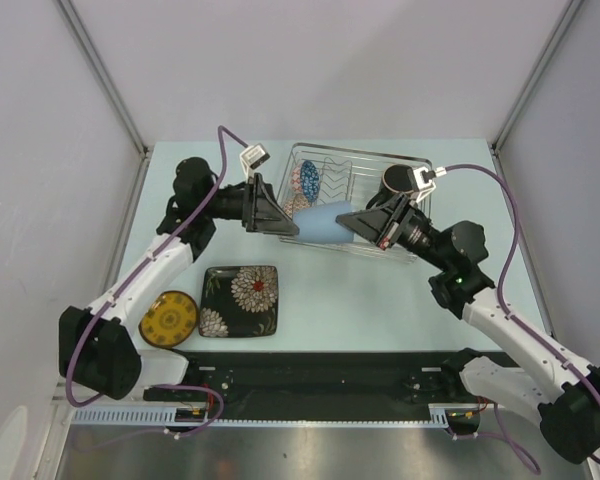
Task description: Load the mixed dishes into the dish rack
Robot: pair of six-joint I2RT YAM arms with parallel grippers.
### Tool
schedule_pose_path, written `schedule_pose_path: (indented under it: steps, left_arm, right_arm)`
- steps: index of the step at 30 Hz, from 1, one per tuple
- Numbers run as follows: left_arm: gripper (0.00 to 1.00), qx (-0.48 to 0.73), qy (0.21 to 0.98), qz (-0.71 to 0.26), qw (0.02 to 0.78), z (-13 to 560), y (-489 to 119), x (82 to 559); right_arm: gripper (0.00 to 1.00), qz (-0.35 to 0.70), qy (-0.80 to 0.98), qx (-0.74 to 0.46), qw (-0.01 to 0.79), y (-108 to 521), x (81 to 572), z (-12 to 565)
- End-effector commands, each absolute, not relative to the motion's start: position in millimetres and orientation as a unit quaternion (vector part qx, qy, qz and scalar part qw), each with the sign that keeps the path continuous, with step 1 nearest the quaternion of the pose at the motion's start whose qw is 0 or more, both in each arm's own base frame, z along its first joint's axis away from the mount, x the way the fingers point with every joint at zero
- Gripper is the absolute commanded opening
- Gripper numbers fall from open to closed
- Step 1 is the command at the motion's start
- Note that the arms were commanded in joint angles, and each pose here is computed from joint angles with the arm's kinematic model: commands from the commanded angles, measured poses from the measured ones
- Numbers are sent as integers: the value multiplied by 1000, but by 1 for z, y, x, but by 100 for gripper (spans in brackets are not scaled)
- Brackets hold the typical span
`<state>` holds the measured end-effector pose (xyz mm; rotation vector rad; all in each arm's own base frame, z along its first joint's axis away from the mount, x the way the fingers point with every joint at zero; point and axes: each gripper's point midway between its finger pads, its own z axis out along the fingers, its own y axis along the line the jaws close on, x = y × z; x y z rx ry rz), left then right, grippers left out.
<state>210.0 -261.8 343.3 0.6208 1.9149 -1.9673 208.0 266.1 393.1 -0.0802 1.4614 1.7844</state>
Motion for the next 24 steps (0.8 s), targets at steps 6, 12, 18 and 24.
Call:
schedule_pose_path:
  steps: [6,12,18,24]
  left_arm:
    - [100,253,658,-684,186,356,-280,215]
    - [95,268,648,-687,189,363,-284,212]
    - [78,283,635,-695,181,370,-286,198]
    - [25,287,635,-694,181,370,-286,197]
  right_arm:
    - [0,742,528,-43,411,268,204,415]
    - [0,749,526,-42,400,284,206,407]
    - [0,751,518,-37,409,288,211,406]
    - [5,741,529,-37,411,289,212,401]
